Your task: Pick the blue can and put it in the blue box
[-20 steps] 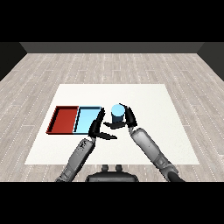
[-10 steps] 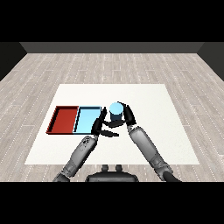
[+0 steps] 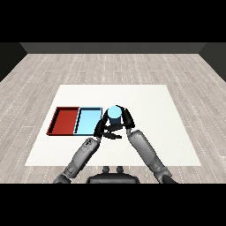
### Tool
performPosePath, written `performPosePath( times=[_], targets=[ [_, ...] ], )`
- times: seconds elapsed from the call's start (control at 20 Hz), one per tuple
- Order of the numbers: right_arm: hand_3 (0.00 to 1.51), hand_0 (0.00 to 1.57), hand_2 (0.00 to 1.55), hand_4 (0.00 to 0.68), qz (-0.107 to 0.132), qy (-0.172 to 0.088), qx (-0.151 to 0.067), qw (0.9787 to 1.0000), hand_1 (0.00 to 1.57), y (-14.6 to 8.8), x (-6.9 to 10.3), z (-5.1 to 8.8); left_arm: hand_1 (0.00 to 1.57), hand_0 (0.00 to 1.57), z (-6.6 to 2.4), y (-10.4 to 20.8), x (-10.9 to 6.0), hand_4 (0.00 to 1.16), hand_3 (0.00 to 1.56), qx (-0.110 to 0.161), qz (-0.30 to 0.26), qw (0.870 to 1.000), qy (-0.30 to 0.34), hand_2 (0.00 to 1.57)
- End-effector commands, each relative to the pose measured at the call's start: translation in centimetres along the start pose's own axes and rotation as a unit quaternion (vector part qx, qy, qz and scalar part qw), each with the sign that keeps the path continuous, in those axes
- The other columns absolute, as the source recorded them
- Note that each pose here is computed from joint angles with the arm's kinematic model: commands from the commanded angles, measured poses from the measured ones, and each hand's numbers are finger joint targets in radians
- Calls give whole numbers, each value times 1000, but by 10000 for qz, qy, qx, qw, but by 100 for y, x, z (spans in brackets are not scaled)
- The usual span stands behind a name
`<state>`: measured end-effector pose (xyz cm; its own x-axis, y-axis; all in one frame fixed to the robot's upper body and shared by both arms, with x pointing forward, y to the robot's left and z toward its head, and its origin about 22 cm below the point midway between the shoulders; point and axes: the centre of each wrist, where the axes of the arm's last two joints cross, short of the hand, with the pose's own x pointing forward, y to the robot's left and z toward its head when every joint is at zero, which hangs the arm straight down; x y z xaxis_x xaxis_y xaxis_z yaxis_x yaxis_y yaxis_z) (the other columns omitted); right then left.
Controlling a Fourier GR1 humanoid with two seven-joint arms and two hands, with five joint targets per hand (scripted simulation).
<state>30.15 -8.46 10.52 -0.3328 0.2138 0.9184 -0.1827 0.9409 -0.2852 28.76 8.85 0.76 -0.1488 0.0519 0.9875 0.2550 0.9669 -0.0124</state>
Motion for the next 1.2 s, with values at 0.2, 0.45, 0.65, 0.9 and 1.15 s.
performPosePath(
  times=[0.2, 0.45, 0.65, 0.9, 1.15],
  targets=[
    [1379, 1491, 1456, 546, -109, -46, 190, 9997, 1491, 153, 155, 41, 0, 0, -145, -64, 5, 0, 0, -237, 138, 9996, 8, 0],
    [1382, 1396, 1446, 573, -173, -90, 248, 9995, 1396, 315, 62, -154, 0, 0, -99, -92, -118, 0, 0, -283, 312, 9991, -102, 0],
    [1385, 1544, 1465, 569, -258, -115, 206, 9994, 1544, 62, 18, -46, 0, 0, -40, -175, -18, 632, 0, 128, 5, 9999, -73, 0],
    [1379, 1487, 1459, 565, -298, -100, 330, 9990, 1487, 159, 56, 81, 1571, 1571, -164, -104, 2, 1153, 1529, 247, 244, 9994, 33, 1571],
    [1380, 1503, 1456, 563, -385, -18, 76, 9992, 1503, 130, 19, 125, 1571, 1571, -176, -115, -92, 1146, 1484, 455, 3, 9989, -128, 1568]
  ],
)
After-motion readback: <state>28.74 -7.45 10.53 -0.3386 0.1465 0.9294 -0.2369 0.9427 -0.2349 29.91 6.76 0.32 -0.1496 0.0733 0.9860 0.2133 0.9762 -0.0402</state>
